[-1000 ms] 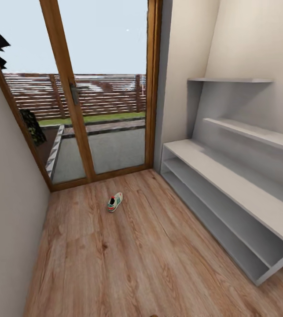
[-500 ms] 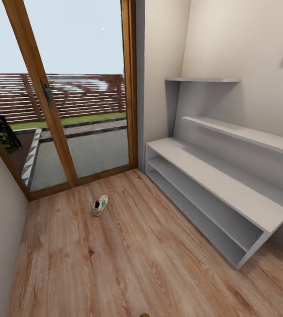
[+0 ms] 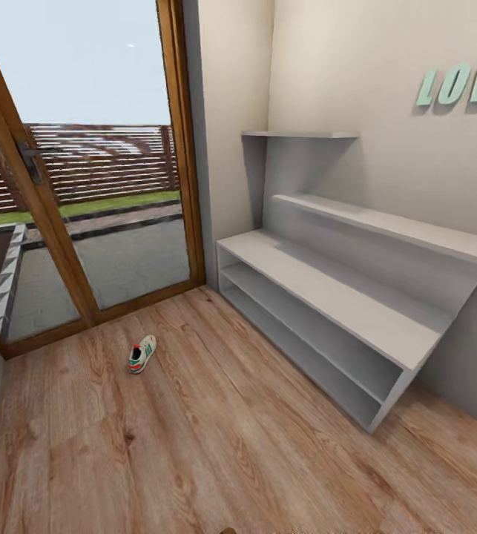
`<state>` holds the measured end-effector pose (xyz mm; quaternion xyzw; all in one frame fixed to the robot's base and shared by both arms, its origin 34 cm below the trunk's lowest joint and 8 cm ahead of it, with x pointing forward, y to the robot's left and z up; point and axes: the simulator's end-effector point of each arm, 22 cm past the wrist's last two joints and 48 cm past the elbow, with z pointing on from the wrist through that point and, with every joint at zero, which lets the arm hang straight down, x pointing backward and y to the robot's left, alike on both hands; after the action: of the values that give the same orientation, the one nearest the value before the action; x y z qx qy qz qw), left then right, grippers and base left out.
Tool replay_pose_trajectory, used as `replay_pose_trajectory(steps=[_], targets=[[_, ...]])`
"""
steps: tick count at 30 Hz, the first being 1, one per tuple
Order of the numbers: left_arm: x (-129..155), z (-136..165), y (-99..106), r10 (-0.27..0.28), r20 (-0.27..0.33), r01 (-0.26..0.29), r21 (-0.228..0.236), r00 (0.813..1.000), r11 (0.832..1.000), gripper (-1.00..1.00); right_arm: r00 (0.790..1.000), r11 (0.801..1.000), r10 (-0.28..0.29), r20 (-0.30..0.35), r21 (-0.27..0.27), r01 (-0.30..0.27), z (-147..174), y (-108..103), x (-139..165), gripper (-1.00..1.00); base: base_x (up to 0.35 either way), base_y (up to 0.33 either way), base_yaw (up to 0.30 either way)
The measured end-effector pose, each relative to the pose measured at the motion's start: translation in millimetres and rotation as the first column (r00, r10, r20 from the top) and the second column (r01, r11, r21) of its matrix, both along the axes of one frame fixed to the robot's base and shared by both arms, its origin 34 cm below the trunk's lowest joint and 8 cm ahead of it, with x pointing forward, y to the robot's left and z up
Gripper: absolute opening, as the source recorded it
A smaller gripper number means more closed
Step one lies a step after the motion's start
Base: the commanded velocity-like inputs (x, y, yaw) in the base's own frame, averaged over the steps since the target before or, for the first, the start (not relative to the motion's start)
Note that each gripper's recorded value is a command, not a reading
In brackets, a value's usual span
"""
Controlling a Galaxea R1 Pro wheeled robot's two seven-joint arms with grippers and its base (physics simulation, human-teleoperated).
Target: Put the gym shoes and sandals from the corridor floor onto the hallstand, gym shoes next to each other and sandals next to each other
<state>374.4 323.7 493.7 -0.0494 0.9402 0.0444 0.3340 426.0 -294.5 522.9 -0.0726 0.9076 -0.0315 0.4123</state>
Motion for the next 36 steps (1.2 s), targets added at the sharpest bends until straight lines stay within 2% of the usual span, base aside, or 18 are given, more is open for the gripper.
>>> replay_pose_trajectory(steps=[7, 14, 28, 36], targets=[[0.0, -0.1, 0.0, 0.000, 0.000, 0.000, 0.000, 1.000, 1.000, 1.00, 1.000, 1.000, 0.000, 0.000, 0.000, 0.000, -0.1, 0.0, 0.0, 1.00, -0.038, 0.000, -0.265], [0.0, -0.2, 0.0, 0.000, 0.000, 0.000, 0.000, 1.000, 1.000, 1.00, 1.000, 1.000, 0.000, 0.000, 0.000, 0.000, -0.2, 0.1, 0.1, 1.00, -0.216, 0.000, -0.207], [0.0, 0.0, 0.2, 0.000, 0.000, 0.000, 0.000, 1.000, 1.000, 1.00, 1.000, 1.000, 0.001, 0.000, 0.000, -0.001, 0.0, 0.2, 0.1, 1.00, -0.038, -0.002, -0.024], [0.1, 0.0, 0.0, 0.000, 0.000, 0.000, 0.000, 1.000, 1.000, 1.00, 1.000, 1.000, 0.002, 0.000, 0.000, -0.002, -0.1, 0.6, 0.2, 1.00, -0.137, -0.090, -0.001]])
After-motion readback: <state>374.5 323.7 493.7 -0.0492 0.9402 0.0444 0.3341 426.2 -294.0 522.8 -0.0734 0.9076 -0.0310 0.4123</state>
